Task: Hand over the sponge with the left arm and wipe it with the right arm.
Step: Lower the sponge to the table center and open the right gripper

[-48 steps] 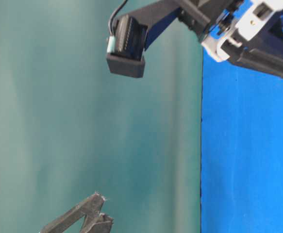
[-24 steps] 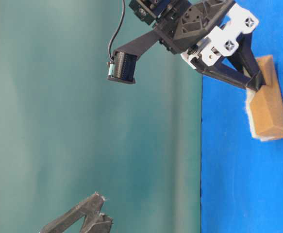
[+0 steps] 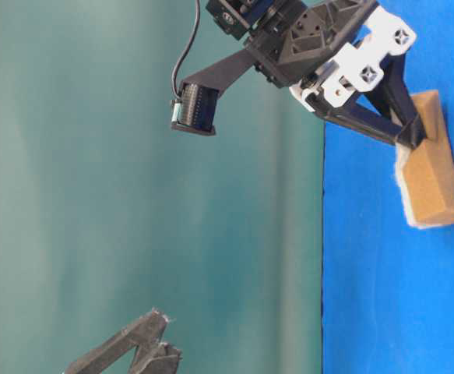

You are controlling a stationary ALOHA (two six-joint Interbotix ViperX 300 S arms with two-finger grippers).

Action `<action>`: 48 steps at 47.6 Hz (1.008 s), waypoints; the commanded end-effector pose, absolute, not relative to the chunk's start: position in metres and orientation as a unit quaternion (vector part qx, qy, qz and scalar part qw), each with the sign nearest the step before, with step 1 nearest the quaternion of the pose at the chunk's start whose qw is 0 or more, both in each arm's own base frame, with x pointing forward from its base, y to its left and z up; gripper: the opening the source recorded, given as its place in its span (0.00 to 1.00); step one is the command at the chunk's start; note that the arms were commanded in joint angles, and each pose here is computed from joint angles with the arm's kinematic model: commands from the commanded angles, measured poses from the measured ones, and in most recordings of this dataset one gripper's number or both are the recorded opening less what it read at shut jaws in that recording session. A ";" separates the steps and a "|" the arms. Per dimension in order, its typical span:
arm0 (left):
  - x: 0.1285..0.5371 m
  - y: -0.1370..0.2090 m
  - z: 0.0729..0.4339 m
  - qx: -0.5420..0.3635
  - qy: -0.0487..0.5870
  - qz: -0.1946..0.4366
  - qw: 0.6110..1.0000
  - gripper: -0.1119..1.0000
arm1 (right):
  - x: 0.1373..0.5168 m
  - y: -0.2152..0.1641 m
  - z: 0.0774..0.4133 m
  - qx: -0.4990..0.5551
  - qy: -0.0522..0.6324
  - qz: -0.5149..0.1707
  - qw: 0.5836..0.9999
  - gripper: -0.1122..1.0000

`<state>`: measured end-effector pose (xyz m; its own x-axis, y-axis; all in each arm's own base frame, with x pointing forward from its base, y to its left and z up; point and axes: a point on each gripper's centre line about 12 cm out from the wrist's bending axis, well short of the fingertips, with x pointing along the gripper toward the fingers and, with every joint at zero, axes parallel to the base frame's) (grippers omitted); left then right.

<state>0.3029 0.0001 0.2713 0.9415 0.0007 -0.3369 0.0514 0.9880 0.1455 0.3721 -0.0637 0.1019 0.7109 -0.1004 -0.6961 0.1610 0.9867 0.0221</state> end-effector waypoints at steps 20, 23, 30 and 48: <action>0.304 0.000 0.280 0.076 0.155 -0.012 0.985 0.91 | 0.376 -0.057 0.114 0.036 0.362 -0.064 0.929 0.64; 0.303 0.000 0.279 0.076 0.156 -0.012 0.985 0.91 | 0.376 -0.056 0.113 0.036 0.367 -0.063 0.928 0.74; 0.303 0.000 0.279 0.076 0.156 -0.012 0.985 0.91 | 0.377 -0.054 0.113 0.036 0.374 -0.063 0.925 0.77; 0.303 0.000 0.279 0.077 0.156 -0.012 0.985 0.91 | 0.387 -0.043 0.133 0.028 0.366 -0.053 0.929 0.77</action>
<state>0.3029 0.0001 0.2713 0.9415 0.0007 -0.3369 0.0514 0.9880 0.1455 0.3789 -0.0438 0.1075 0.6806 -0.0750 -0.7288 0.1198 0.9927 0.0097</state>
